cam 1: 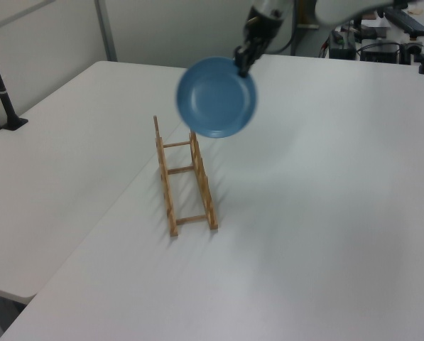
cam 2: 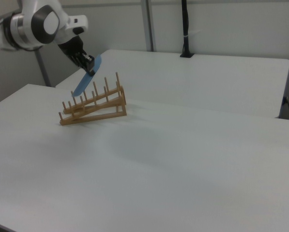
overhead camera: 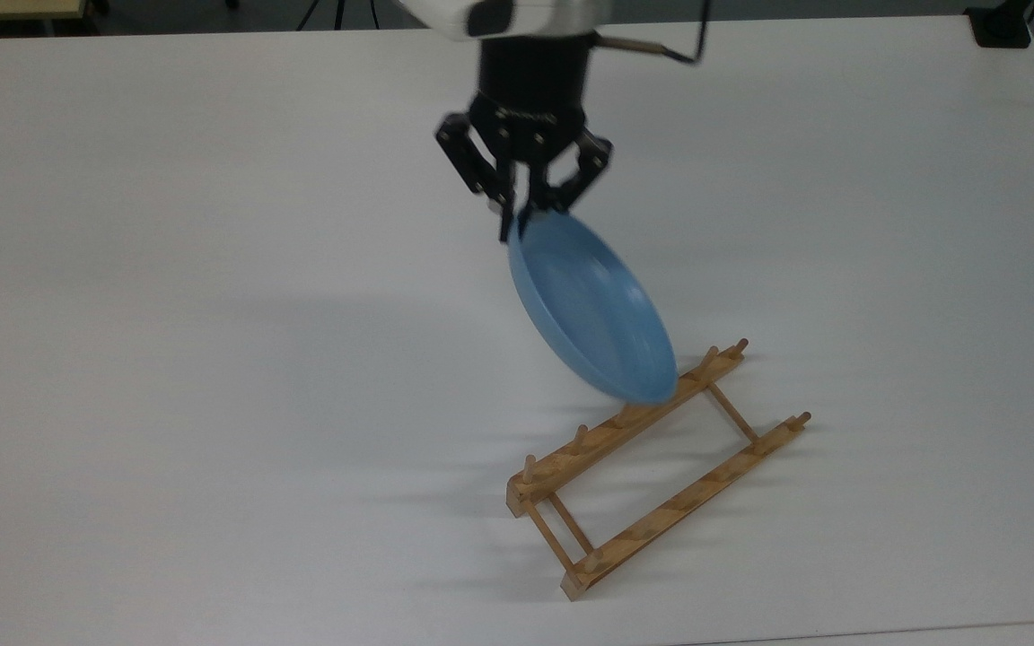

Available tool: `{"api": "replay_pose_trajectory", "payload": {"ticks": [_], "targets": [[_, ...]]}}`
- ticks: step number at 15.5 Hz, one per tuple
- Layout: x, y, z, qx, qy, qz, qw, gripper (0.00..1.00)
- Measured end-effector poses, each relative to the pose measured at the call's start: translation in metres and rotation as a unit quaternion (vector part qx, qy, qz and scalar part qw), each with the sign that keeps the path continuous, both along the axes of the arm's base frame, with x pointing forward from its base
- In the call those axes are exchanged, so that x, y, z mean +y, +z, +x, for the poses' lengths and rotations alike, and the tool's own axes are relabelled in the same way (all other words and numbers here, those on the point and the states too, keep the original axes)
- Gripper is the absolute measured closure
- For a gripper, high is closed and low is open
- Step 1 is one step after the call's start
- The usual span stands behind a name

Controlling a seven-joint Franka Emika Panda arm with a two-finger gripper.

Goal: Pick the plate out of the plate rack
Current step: 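Lift the gripped blue plate up out of the wooden rack, then carry the blue plate away from the rack and lower it flat onto the table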

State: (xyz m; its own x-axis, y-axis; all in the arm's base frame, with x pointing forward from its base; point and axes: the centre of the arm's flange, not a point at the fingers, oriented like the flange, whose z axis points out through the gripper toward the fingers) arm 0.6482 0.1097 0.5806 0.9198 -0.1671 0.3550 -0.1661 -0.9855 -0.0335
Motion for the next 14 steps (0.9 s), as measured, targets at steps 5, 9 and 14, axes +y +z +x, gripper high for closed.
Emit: {"api": "replay_pose_trajectory", "payload": {"ticks": [5, 9, 14], "targets": [[-0.091, 0.012, -0.044, 0.144, 0.108, 0.048, 0.9825, 0.93], [-0.162, -0.027, -0.060, 0.201, 0.181, 0.084, 0.9589, 0.93], [-0.228, -0.101, -0.066, 0.233, 0.199, 0.135, 0.9423, 0.93]]}}
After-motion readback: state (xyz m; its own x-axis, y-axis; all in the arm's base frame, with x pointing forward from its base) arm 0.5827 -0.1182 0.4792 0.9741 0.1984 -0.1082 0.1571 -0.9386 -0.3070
